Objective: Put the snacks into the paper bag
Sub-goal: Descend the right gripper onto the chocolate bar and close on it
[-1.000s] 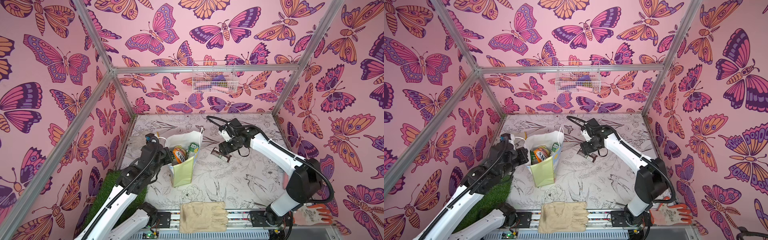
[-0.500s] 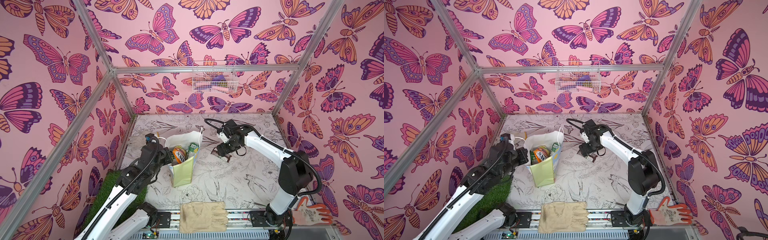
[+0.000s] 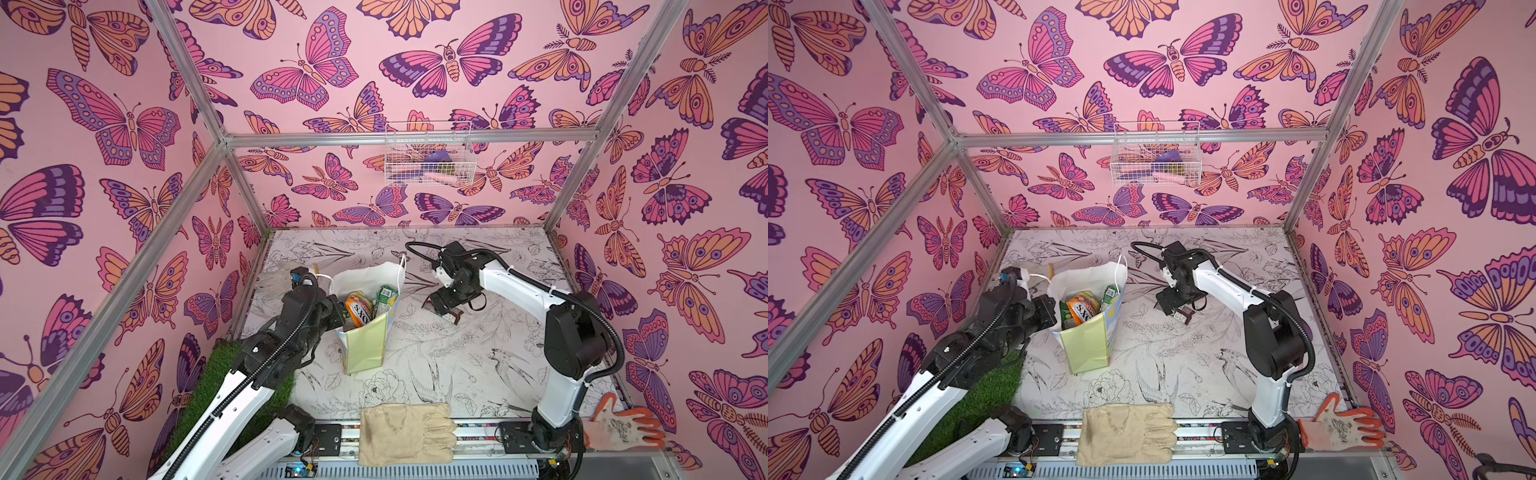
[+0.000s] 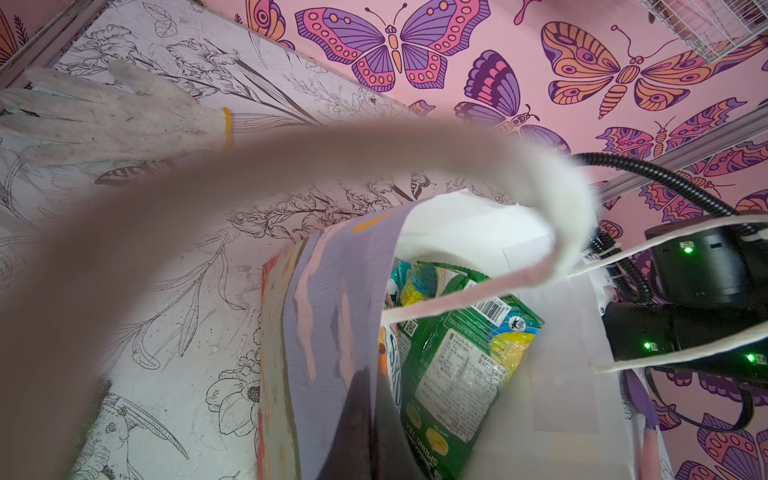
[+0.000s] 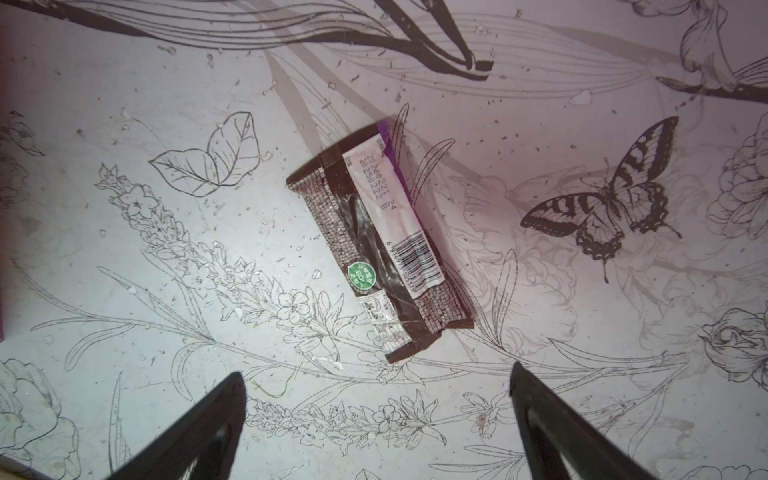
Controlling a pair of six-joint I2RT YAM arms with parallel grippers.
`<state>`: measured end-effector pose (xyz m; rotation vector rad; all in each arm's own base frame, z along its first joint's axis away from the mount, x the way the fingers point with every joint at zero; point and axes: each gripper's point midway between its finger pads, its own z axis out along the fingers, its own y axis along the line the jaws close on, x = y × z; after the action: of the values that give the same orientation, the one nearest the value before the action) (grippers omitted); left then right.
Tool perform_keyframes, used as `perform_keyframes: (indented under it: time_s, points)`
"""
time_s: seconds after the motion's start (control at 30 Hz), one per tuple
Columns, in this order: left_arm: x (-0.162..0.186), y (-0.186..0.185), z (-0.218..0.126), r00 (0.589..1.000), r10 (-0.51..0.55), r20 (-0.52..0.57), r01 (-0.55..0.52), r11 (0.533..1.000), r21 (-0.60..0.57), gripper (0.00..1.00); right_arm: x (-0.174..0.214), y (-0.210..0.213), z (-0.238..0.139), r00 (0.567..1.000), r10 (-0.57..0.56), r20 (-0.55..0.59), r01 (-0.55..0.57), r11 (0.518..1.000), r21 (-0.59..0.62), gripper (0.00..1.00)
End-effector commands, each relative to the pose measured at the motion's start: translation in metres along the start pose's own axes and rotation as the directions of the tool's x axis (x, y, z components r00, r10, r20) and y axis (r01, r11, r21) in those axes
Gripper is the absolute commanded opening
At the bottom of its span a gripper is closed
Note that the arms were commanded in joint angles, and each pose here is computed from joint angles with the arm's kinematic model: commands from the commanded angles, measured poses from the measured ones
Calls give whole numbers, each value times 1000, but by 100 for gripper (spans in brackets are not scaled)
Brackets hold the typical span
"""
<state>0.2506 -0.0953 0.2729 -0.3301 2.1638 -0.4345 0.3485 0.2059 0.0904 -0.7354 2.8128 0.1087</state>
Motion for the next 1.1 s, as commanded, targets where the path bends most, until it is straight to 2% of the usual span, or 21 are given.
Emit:
perform_keyframes:
  time_s: [0.0, 0.43, 1.07]
  points:
    - [-22, -6, -13, 996, -10, 90, 8, 1000, 31, 0, -9, -9, 2, 1000, -22, 7, 22, 999, 27, 99]
    - [-21, -4, -12, 996, -9, 89, 7, 1000, 24, 0, -10, -14, 32, 998, -19, -53, 20, 1000, 23, 100]
    - [-20, -4, -9, 996, -6, 84, 5, 1000, 18, 0, -6, -11, 60, 994, -12, -113, 11, 1000, -8, 94]
